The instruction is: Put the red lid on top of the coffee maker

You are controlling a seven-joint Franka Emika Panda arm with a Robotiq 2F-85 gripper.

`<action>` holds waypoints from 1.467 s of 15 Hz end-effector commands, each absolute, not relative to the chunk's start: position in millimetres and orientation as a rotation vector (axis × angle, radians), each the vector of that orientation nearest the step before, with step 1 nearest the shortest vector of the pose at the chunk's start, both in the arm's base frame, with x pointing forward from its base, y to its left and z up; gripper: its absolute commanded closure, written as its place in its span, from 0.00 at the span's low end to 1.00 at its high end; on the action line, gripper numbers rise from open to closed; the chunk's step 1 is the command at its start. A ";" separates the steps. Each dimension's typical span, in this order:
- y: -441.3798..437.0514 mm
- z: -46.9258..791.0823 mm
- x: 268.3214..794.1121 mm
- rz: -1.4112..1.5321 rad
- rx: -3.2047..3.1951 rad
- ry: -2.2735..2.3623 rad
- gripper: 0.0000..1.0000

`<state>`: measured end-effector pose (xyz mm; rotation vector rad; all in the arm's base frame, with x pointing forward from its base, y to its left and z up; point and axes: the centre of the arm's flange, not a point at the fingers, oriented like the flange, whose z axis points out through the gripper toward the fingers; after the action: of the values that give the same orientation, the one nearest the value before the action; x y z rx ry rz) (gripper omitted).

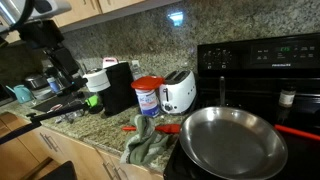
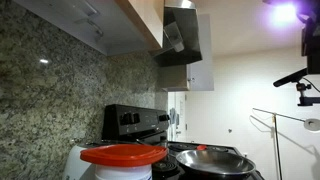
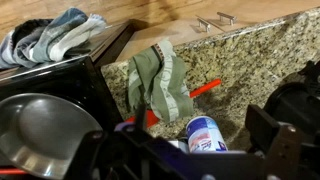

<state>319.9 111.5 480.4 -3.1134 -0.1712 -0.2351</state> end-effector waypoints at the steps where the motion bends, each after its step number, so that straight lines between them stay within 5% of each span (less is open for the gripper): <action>1: 111.5 480.4 319.9 -0.235 -3.113 -0.171 0.00; 12: 195.6 487.1 339.8 -0.218 -3.019 -0.378 0.00; 22: 249.8 467.1 427.0 0.127 -2.837 -0.199 0.00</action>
<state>388.6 248.7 466.1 -2.8543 -0.3081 0.0985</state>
